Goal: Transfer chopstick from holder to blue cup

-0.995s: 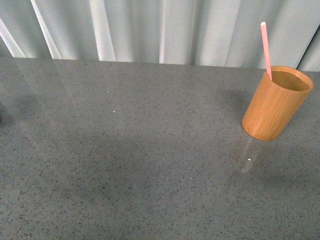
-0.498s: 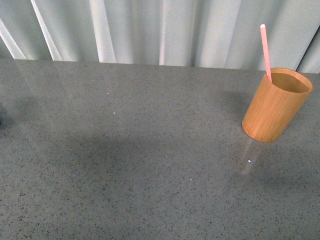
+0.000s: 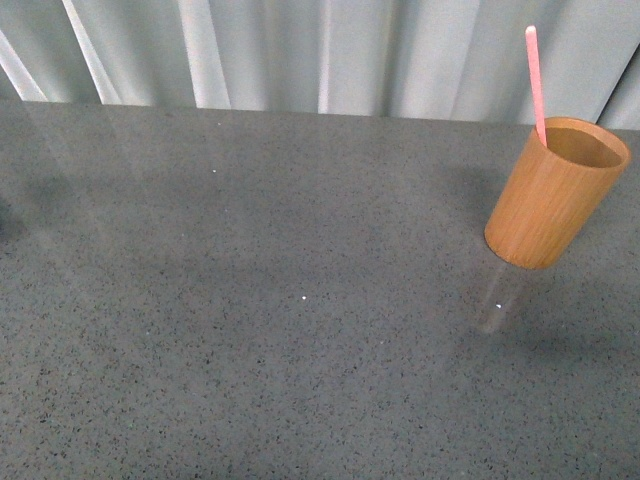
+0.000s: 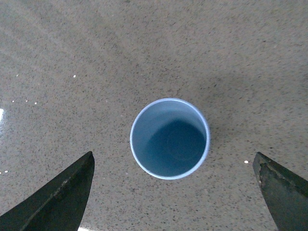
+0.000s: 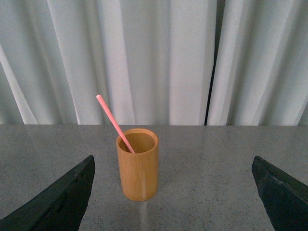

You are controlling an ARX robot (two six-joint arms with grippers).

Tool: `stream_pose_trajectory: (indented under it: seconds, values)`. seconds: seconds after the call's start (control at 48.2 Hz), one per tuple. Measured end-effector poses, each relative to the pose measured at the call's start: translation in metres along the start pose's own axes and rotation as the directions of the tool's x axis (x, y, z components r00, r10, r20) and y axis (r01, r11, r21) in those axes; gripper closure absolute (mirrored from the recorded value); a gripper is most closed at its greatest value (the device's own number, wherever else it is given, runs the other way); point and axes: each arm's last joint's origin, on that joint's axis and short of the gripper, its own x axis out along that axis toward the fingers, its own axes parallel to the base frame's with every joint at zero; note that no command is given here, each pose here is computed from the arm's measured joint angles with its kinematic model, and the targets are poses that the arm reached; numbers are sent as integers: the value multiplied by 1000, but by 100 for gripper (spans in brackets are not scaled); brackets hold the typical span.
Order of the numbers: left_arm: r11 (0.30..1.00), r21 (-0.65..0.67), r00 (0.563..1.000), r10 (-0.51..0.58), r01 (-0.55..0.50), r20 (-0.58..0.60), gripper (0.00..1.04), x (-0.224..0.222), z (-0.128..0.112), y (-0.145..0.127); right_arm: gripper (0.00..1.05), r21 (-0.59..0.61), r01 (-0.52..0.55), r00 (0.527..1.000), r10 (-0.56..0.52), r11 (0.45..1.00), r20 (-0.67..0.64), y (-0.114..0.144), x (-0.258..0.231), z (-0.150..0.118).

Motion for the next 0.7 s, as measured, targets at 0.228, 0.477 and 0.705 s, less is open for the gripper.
stream_pose_trajectory:
  seconds: [0.228, 0.477, 0.705]
  values:
    - [999, -4, 993, 42, -43, -110, 7, 37, 0, 10, 10, 0, 0, 1000, 0, 1000, 0, 0, 0, 0]
    - [999, 10, 987, 50, -49, -154, 7, 58, -3, 2, 10, 0, 0, 1000, 0, 1000, 0, 0, 0, 0]
    - [996, -2, 984, 91, -93, -156, 7, 70, 1, 11, 10, 0, 0, 1000, 0, 1000, 0, 0, 0, 0]
